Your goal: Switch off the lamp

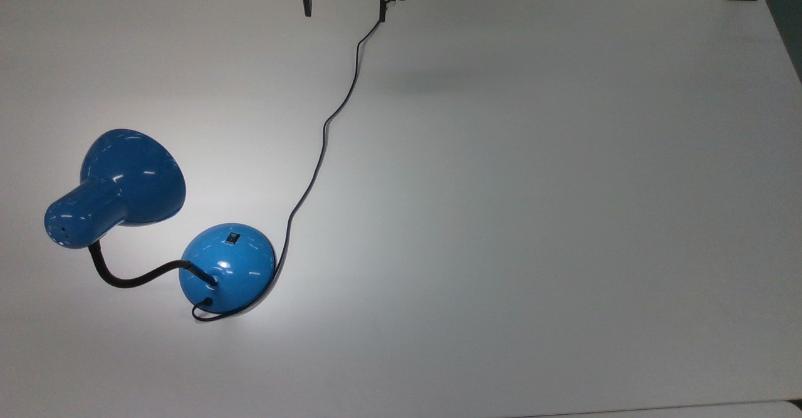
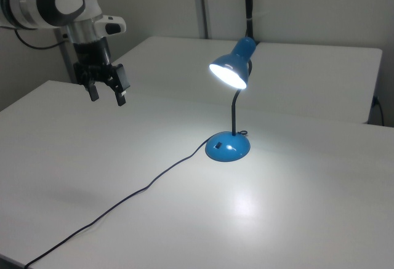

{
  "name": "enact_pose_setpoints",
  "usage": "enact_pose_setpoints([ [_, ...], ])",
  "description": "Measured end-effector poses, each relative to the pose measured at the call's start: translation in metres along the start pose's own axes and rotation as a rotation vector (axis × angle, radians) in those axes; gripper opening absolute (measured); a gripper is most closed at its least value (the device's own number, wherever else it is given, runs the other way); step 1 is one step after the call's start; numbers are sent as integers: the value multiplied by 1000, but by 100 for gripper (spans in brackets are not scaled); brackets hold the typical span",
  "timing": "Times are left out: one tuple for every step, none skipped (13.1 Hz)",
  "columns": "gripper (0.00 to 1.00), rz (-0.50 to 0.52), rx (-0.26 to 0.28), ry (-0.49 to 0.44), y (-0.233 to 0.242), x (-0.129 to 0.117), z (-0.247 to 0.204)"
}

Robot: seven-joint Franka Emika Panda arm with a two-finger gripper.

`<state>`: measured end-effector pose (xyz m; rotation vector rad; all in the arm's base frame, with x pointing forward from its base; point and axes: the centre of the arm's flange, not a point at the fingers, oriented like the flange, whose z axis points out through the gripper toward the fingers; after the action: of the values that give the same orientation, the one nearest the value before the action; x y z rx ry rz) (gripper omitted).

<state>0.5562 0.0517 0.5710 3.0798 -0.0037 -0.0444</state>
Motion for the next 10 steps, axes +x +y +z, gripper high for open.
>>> enact_pose_setpoints([
  [98,-3,0,0,0,0,0],
  [96,-16,0,-1,0,0,0],
  [89,-44,0,-1,0,0,0],
  [71,-59,0,-2,0,0,1],
  [59,-64,0,-3,1,0,1],
  [51,-67,0,-3,1,0,1],
  [40,-68,0,-3,1,0,1],
  [23,-68,0,-4,1,1,2],
  [7,-68,0,-5,1,1,2],
  [1,-68,0,-6,1,1,3],
])
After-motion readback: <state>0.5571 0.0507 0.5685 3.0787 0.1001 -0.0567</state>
